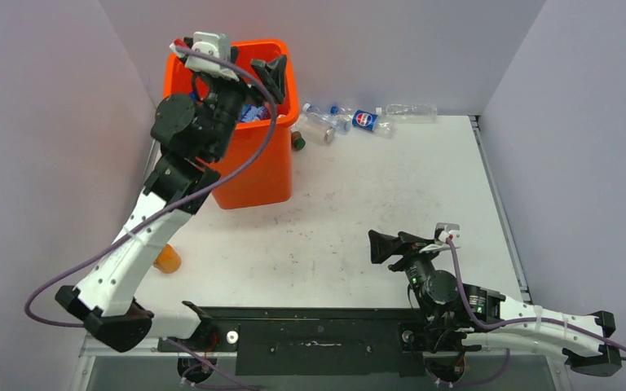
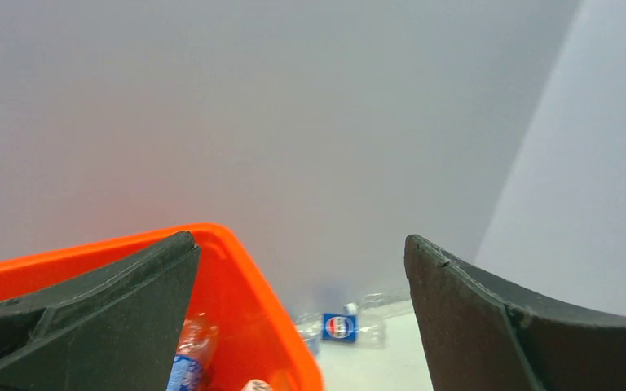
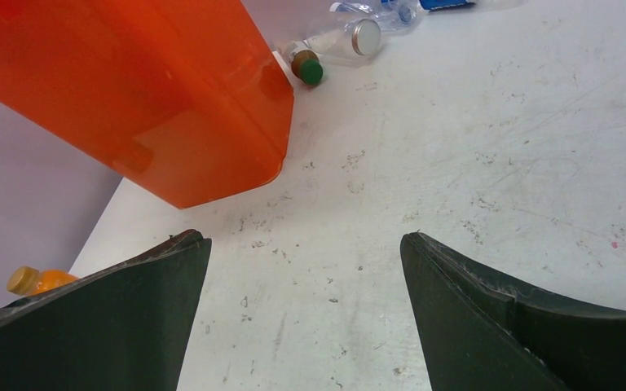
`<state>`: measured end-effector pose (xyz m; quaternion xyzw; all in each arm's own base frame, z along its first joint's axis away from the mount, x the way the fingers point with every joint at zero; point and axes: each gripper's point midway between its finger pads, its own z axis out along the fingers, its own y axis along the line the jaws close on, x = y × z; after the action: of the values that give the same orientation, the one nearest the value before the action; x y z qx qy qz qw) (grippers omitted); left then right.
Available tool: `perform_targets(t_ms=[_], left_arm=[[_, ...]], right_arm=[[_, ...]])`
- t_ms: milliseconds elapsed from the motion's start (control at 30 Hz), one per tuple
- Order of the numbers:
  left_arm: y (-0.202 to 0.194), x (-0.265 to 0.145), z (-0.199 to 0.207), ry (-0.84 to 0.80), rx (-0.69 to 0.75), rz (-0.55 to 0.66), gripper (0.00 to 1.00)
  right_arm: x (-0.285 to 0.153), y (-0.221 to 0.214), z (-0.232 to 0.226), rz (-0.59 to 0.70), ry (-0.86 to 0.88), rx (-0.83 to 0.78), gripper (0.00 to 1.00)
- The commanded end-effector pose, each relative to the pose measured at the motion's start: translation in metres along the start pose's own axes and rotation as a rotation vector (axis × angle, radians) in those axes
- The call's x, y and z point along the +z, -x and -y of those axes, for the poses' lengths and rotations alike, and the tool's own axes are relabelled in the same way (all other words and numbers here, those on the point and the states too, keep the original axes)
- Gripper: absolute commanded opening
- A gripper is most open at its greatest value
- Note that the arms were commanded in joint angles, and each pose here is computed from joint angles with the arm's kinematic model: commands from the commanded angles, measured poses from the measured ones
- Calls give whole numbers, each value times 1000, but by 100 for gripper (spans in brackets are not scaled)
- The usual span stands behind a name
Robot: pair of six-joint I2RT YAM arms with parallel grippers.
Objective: Put the plastic bottles in the bin
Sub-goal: Place the plastic bottle in the trash bin.
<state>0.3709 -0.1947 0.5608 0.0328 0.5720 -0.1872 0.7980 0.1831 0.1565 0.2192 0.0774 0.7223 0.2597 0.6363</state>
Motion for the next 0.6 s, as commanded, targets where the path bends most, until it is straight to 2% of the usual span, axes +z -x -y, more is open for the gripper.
perform_targets(t_ms=[0, 100, 233, 433, 567], left_arm=[[60, -43, 35, -126, 52, 162, 96], [50, -76, 63, -251, 103, 142, 96], [20, -115, 78, -373, 145, 81, 96], [-65, -170, 100, -622, 200, -146, 96], [-130, -197, 95, -672, 266, -286, 96]], right_arm=[[-2, 17, 2, 20, -35, 32, 90], [-2, 17, 4, 29, -48, 38, 90], [1, 17, 10, 52, -81, 10, 90], [8, 8, 8, 40, -103, -85, 90], [23, 3, -1, 18, -93, -148, 90]])
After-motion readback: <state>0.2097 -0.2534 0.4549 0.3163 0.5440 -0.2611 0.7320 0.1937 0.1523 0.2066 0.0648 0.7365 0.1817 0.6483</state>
